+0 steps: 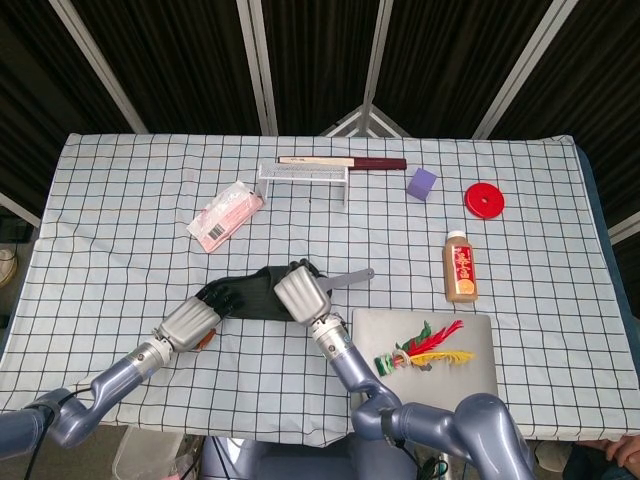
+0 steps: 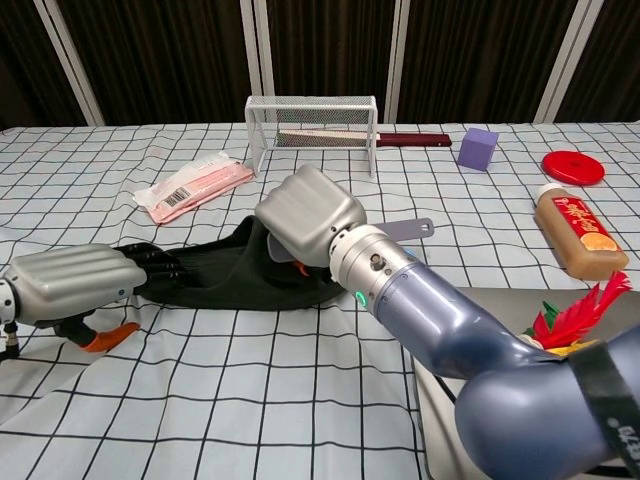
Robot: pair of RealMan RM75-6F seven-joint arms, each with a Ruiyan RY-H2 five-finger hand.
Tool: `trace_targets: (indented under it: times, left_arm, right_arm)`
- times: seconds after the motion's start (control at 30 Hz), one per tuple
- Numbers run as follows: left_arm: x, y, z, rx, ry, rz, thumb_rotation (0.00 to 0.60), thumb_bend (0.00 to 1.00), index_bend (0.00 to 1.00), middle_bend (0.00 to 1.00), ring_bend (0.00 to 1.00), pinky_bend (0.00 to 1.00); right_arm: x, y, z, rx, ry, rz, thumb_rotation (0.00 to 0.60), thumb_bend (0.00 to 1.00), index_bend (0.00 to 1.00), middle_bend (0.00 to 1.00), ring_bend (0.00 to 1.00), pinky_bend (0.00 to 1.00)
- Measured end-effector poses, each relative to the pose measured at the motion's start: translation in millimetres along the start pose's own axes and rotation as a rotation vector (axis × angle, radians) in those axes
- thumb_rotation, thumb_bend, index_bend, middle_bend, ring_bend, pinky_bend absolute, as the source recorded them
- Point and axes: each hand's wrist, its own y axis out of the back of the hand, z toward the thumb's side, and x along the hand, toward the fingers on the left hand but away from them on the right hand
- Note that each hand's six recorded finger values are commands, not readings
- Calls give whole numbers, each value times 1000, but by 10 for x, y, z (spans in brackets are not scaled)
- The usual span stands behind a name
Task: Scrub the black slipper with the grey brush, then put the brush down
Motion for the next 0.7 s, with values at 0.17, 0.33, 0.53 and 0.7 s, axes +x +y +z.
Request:
trace_targets:
  times: [0.17,0.33,0.53,0.7]
  left_arm:
    - [25,28,7,1,3,1,600,632,99,113,25,0]
    - [41,47,37,4,-1,2,600,632,99,113,25,0]
    - [50,62,58,7,-2,1,600,609,95,109,25,0]
    - [-10,60,53,4,3,14,600,504,43,86,25,0]
  right_arm:
    - [-30,-15,-55,49,-23,0,600,627,764,644,470,567]
    - [-34,-40,-98,81,-35,8,600,627,764,644,470,567]
    - [-28,-26,-169,95,-55,8,600,628,764,644,470,567]
    - [-9,76,-225,82,-73,-18,600,628,764,644,469,567]
